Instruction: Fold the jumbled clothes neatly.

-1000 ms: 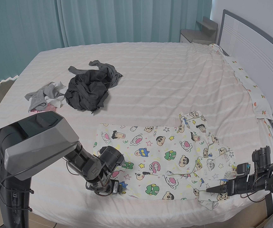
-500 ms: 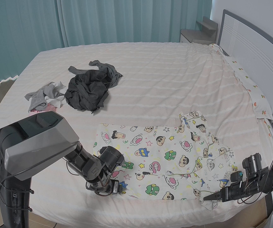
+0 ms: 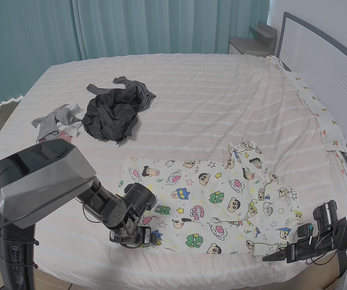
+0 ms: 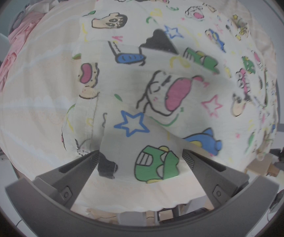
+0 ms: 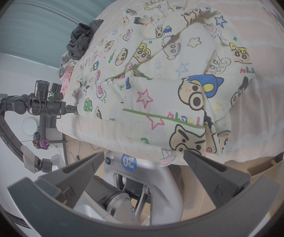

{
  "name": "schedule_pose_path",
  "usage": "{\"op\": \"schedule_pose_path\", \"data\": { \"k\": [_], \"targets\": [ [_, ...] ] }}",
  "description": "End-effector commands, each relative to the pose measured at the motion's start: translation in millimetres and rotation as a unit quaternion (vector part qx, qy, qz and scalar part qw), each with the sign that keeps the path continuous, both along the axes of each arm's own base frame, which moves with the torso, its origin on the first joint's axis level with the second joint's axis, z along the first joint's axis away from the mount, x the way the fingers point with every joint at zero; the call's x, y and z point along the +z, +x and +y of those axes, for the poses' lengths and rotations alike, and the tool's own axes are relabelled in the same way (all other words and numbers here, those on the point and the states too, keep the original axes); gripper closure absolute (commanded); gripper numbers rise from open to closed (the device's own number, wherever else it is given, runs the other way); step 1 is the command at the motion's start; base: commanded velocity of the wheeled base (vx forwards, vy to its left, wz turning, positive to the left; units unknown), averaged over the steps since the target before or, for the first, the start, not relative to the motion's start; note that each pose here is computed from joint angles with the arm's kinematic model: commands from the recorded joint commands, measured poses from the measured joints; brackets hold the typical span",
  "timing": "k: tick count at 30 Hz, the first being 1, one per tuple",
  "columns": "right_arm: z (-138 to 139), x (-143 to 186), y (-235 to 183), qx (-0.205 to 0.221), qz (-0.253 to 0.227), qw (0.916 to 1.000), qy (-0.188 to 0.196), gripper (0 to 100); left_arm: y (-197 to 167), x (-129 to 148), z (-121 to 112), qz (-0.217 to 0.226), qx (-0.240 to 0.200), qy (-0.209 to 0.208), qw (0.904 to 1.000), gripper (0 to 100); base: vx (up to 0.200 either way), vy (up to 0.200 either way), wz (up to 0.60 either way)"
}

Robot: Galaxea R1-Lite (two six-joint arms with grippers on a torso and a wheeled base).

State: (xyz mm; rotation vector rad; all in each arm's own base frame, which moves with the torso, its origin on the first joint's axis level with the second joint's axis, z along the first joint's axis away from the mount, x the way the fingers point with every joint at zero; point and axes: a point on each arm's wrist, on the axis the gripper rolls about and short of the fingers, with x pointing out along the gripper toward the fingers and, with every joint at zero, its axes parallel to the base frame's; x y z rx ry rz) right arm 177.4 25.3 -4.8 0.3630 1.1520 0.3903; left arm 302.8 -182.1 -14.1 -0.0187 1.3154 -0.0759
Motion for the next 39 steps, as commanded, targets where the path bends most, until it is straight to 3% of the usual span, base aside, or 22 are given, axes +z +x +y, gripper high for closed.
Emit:
{"op": "schedule_pose_path", "data": {
  "k": [1, 7, 8, 9, 12, 14, 19, 26, 30, 31, 39],
  "targets": [
    [-3, 26, -10, -0.009, -0.072, 0.9973, 0.011, 0, -4, 60, 10, -0.047, 0.024, -0.077, 0.9957, 0, 0.000, 0.000, 0.00],
    [-9, 41, -14, -0.027, -0.114, 0.9930, 0.013, 0, -15, 104, 24, -0.094, 0.040, -0.122, 0.9872, 0, 0.000, 0.000, 0.00],
    [-9, 42, -16, -0.027, -0.117, 0.9927, 0.012, 0, -20, 122, 30, -0.122, 0.045, -0.155, 0.9794, 0, 0.000, 0.000, 0.00],
    [-10, 42, -16, -0.027, -0.116, 0.9928, 0.011, 0, -21, 124, 30, -0.126, 0.047, -0.160, 0.9779, 0, 0.000, 0.000, 0.00],
    [-10, 43, -18, -0.028, -0.118, 0.9926, 0.012, 0, -25, 140, 30, -0.183, 0.076, -0.217, 0.9558, 0, 0.000, 0.000, 0.00],
    [-10, 42, -18, -0.027, -0.117, 0.9927, 0.012, 0, -29, 144, 29, -0.187, 0.089, -0.235, 0.9496, 0, 0.000, 0.000, 0.00],
    [-9, 43, -18, -0.027, -0.120, 0.9924, 0.013, 0, -33, 146, 27, -0.178, 0.101, -0.251, 0.9460, 0, 0.160, 0.000, 0.00],
    [-10, 43, -18, -0.028, -0.121, 0.9921, 0.011, 0, -38, 138, 28, -0.171, 0.103, -0.244, 0.9491, 0, 0.143, 0.000, 0.00],
    [-10, 43, -18, -0.028, -0.121, 0.9922, 0.011, 0, -37, 139, 27, -0.177, 0.127, -0.263, 0.9400, 0, 0.000, 0.000, 0.00],
    [-9, 43, -18, -0.027, -0.121, 0.9923, 0.011, 0, -36, 140, 25, -0.178, 0.145, -0.278, 0.9328, 0, 0.000, 0.000, 0.00],
    [-9, 43, -16, -0.025, -0.122, 0.9922, 0.011, 0, -36, 138, 21, -0.173, 0.145, -0.278, 0.9339, 0, 0.000, -0.075, 0.00]
  ]
}}
